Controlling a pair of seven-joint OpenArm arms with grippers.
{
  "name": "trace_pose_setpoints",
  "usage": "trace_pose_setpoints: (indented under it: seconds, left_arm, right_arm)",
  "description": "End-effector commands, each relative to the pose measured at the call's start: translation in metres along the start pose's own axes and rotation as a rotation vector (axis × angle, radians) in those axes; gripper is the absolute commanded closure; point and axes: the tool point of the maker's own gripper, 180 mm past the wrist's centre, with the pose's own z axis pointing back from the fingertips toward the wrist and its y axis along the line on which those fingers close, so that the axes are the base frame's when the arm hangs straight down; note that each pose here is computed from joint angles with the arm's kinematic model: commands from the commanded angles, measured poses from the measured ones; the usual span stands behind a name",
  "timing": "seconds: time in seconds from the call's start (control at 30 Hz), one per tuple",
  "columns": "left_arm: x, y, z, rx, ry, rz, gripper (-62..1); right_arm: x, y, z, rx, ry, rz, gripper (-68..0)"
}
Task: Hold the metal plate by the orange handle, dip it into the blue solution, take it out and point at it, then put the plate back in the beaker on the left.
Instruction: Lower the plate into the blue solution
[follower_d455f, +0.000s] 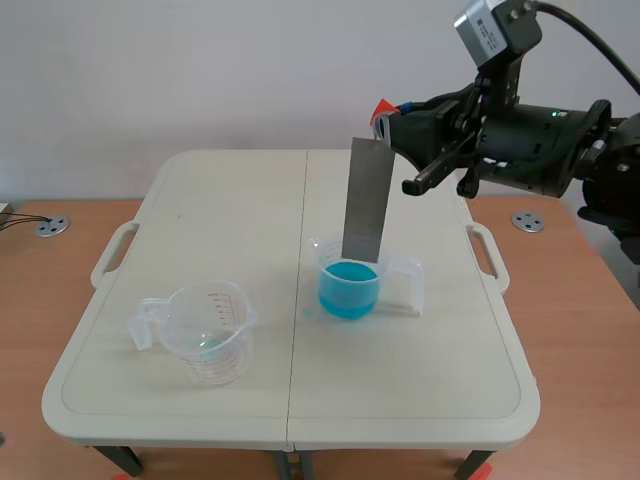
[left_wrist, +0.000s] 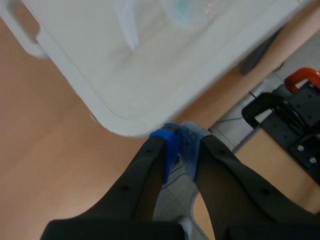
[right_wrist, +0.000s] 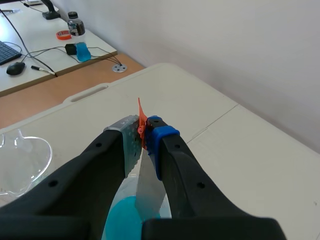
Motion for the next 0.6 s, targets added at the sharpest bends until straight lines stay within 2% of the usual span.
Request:
trace_pose_setpoints:
  seconds: [0.0, 0.23, 0.37, 0.57]
  left_arm:
    - [-0.007, -0.005, 0.003, -0.003, 0.012, 0.019, -1.5]
    - [-0.049, -0.028, 0.019, -0.05, 0.129, 0.072, -1.5]
    - [-0.066, -0.026, 0.023, -0.041, 0.168, 0.089, -1.5]
    - [-0.072, -0.023, 0.025, -0.031, 0.16, 0.102, -1.5]
  right_arm:
    - [0.009, -0.004, 0.0, 0.0, -0.038, 0.01, -1.4]
    - [-0.01, -0.006, -0.003, -0.015, -0.017, 0.0, -1.4]
    - [-0.018, -0.004, -0.007, -0.016, -0.003, -0.01, -1.4]
    - [-0.032, -0.002, -0.01, -0.02, 0.014, -0.023, -1.4]
